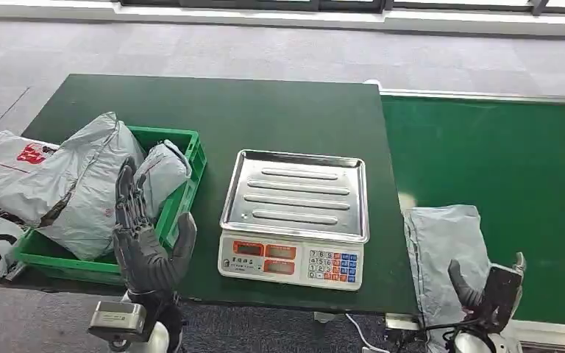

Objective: Moved the parcel from conveyor to table for the left to box.

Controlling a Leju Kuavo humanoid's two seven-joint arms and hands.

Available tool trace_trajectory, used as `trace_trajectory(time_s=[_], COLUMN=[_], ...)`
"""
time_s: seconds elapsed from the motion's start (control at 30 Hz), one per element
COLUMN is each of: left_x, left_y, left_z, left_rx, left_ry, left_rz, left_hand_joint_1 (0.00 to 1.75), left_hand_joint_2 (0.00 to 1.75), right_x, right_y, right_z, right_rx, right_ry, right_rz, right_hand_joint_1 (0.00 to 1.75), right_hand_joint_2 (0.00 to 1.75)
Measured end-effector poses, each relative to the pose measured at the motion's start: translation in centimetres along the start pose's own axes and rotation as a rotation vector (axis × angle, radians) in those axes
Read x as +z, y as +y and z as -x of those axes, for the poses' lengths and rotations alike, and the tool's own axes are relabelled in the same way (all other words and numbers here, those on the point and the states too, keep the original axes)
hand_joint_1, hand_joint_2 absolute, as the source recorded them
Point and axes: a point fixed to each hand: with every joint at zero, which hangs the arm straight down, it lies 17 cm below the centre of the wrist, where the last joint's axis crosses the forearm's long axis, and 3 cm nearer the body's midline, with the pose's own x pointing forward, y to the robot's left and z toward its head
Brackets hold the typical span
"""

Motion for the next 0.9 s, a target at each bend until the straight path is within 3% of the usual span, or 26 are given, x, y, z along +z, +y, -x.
trace_trajectory(time_s=[0.23,0.4,0.87,0.9], left_x=[0.0,0.0,-0.2,-0.2], left_y=[0.1,-0.2,0.2,0.3], left_z=[0.4,0.4,-0.1,-0.2], left_rx=[-0.013,-0.013,-0.035,-0.038], left_ry=[0.004,0.006,0.000,0.000], left_rz=[-0.003,0.012,0.016,0.016], left_hand_joint_1=[0.00,0.00,0.00,0.00], left_hand_joint_2=[1.75,1.75,1.75,1.75], right_x=[0.8,2.5,3.5,3.5], right_y=[2.1,5.1,8.0,8.2], right_z=[1.8,5.2,7.7,7.8], right_rx=[0.056,0.168,0.264,0.275], right_ry=[0.057,0.169,0.248,0.254], right_rz=[-0.105,-0.265,-0.404,-0.413], right_hand_joint_1=[0.00,0.00,0.00,0.54], right_hand_joint_2=[1.75,1.75,1.75,1.75])
